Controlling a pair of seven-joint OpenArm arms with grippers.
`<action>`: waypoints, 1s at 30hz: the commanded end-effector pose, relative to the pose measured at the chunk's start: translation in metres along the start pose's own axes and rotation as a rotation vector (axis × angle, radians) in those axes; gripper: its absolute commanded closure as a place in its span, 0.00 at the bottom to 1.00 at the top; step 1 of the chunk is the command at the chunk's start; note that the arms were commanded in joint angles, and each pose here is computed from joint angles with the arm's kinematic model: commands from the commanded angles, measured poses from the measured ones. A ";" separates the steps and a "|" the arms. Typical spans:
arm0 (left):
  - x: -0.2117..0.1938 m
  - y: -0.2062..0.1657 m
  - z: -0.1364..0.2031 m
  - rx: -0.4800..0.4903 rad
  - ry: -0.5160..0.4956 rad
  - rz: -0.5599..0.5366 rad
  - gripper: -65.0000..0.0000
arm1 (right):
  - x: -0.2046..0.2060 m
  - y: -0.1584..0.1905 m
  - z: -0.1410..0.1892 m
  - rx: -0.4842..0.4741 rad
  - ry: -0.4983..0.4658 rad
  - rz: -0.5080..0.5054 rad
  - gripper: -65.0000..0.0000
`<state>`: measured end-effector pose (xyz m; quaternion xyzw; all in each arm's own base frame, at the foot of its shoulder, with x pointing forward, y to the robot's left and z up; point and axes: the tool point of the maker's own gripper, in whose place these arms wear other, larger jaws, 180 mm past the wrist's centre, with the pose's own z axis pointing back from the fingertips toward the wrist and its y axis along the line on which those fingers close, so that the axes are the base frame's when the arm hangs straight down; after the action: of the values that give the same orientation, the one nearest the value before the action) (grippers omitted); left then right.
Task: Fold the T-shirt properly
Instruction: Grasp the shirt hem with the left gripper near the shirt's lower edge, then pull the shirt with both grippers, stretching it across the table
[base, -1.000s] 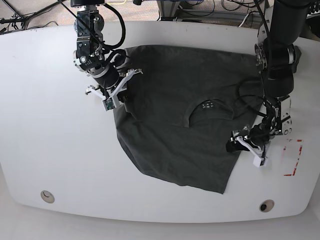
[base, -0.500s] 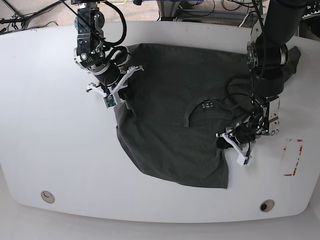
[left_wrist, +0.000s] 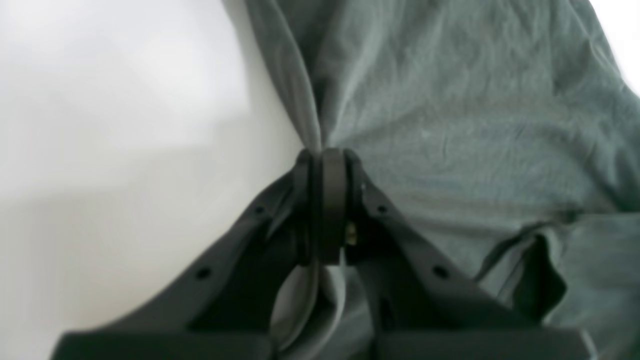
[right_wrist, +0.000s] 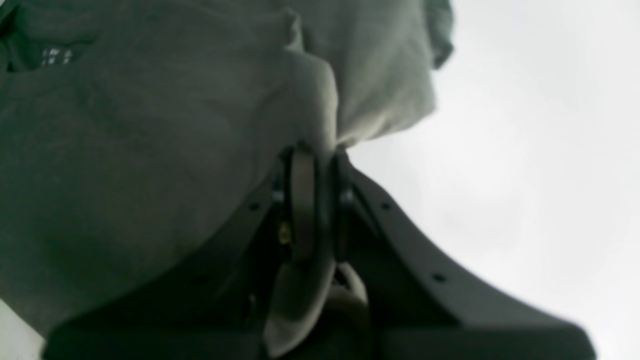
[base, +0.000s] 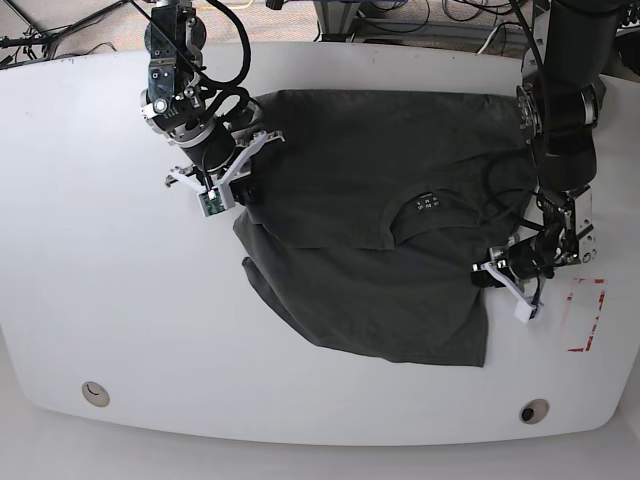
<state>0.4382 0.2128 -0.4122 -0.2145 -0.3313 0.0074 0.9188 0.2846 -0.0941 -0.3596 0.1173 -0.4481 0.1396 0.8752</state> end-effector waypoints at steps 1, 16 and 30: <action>0.018 0.015 0.016 0.022 -0.020 -0.018 1.00 | 0.030 -0.018 0.004 -0.048 -0.086 0.012 1.00; 0.029 0.033 0.096 0.096 0.001 -0.258 1.00 | 0.129 -0.056 0.003 -0.124 -0.298 0.067 1.00; 0.061 0.047 0.201 0.317 -0.100 -0.356 1.00 | 0.200 -0.098 -0.016 -0.171 -0.374 0.094 1.00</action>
<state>0.3683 0.3175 -0.2839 -0.0612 -0.3902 -0.0960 0.9137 0.4242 -0.1293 -0.2447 0.0813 -0.5821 0.1401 0.7968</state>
